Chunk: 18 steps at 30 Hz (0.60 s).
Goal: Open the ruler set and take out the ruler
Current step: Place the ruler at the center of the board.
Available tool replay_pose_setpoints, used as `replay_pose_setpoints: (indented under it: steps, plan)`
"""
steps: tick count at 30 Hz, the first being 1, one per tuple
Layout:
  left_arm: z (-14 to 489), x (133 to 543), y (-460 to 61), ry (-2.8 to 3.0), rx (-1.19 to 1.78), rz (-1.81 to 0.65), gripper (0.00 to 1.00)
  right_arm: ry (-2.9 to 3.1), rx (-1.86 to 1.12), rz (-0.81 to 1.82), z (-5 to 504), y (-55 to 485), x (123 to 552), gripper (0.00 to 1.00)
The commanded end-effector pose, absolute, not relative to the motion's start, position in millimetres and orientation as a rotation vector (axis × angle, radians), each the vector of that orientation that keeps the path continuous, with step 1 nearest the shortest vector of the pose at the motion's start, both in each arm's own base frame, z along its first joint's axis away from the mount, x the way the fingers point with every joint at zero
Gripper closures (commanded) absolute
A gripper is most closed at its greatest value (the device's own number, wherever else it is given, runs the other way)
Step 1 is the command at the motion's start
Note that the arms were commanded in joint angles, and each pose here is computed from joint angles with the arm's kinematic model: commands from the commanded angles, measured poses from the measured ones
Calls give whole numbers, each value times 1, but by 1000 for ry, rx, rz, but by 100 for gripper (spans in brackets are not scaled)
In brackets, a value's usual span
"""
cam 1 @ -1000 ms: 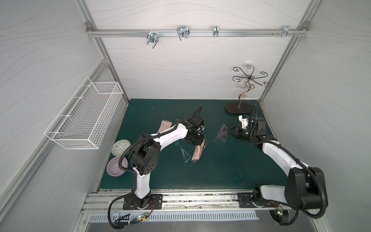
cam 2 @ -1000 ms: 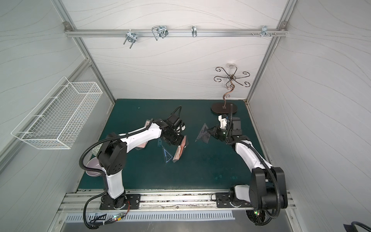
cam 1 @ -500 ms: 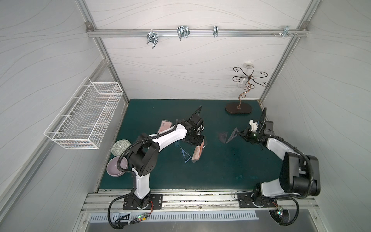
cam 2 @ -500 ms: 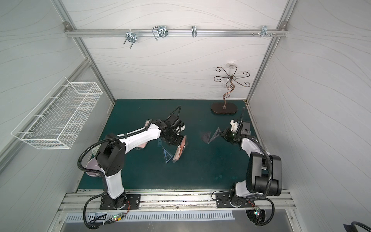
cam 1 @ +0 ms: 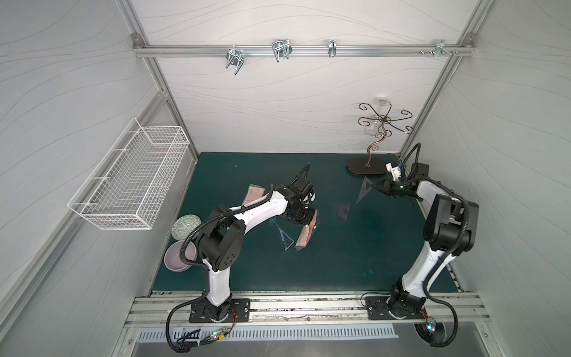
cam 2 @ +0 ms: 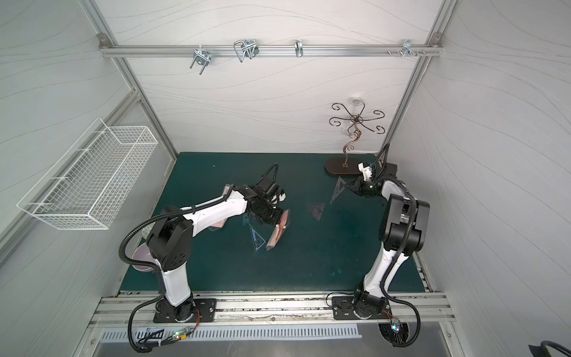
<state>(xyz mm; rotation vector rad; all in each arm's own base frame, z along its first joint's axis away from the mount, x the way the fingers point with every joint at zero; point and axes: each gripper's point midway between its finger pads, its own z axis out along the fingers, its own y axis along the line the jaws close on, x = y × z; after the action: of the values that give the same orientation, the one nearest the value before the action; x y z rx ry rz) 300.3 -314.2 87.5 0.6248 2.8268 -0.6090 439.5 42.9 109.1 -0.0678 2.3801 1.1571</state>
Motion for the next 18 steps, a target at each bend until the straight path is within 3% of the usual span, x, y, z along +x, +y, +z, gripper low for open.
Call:
replay_pose_setpoints:
  steps: [1, 15, 18]
  plan:
    - [112, 309, -328, 2748, 624, -682, 100, 2431, -195, 1335, 104, 65, 412, 100]
    - [114, 310, -324, 2748, 618, -644, 100, 2593, -45, 1329, 49, 47, 413, 100]
    - [115, 311, -324, 2744, 618, -642, 100, 2637, -18, 1307, 44, 44, 412, 84]
